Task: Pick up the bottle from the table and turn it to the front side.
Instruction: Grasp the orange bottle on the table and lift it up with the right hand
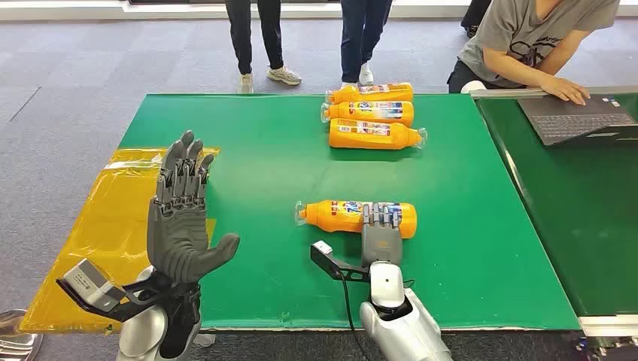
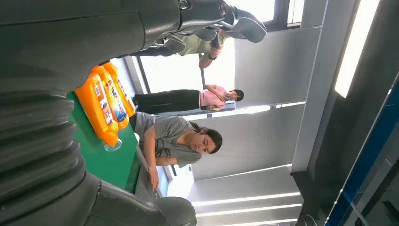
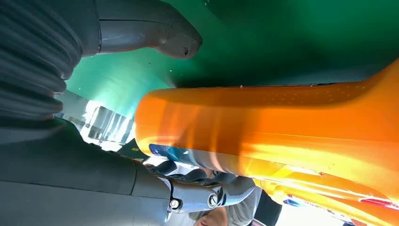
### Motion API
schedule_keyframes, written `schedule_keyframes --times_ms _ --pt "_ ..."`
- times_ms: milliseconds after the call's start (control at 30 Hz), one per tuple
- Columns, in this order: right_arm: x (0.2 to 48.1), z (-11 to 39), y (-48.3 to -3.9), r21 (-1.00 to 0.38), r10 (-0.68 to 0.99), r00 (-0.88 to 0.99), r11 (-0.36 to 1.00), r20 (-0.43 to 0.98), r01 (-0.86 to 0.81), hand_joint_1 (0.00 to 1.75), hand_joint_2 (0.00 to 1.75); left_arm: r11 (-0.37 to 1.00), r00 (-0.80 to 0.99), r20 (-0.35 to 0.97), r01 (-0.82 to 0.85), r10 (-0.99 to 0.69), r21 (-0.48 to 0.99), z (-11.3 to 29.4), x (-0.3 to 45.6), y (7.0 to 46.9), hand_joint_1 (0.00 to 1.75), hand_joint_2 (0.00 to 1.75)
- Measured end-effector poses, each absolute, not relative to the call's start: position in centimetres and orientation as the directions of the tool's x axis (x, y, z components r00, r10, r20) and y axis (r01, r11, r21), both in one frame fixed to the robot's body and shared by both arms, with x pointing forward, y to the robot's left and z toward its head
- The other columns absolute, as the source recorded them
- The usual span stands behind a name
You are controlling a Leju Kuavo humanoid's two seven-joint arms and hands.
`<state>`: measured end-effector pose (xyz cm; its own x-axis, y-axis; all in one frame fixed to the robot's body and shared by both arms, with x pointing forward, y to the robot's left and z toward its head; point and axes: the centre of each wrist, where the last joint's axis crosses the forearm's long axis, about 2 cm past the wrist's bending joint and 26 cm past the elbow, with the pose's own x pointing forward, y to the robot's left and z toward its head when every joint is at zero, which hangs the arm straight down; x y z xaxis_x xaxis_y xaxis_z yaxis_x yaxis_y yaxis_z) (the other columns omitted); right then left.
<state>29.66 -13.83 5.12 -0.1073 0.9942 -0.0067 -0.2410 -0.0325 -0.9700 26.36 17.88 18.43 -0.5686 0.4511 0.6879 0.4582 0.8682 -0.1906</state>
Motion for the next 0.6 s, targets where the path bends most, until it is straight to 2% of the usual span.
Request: schedule_keyframes --times_ms 367,600 --pt "29.9 5.1 -13.8 -0.963 0.994 -0.11 -0.043 -0.014 -0.267 0.0 1.75 0.869 -0.571 0.686 0.456 0.451 -0.192 18.4 26.4 17.9 0.0 1.75" --pt "33.4 6.0 -14.5 -0.939 0.99 -0.133 -0.091 -0.048 -0.333 0.0 1.75 0.874 -0.591 0.671 0.446 0.448 -0.191 18.9 26.9 18.0 0.0 1.75"
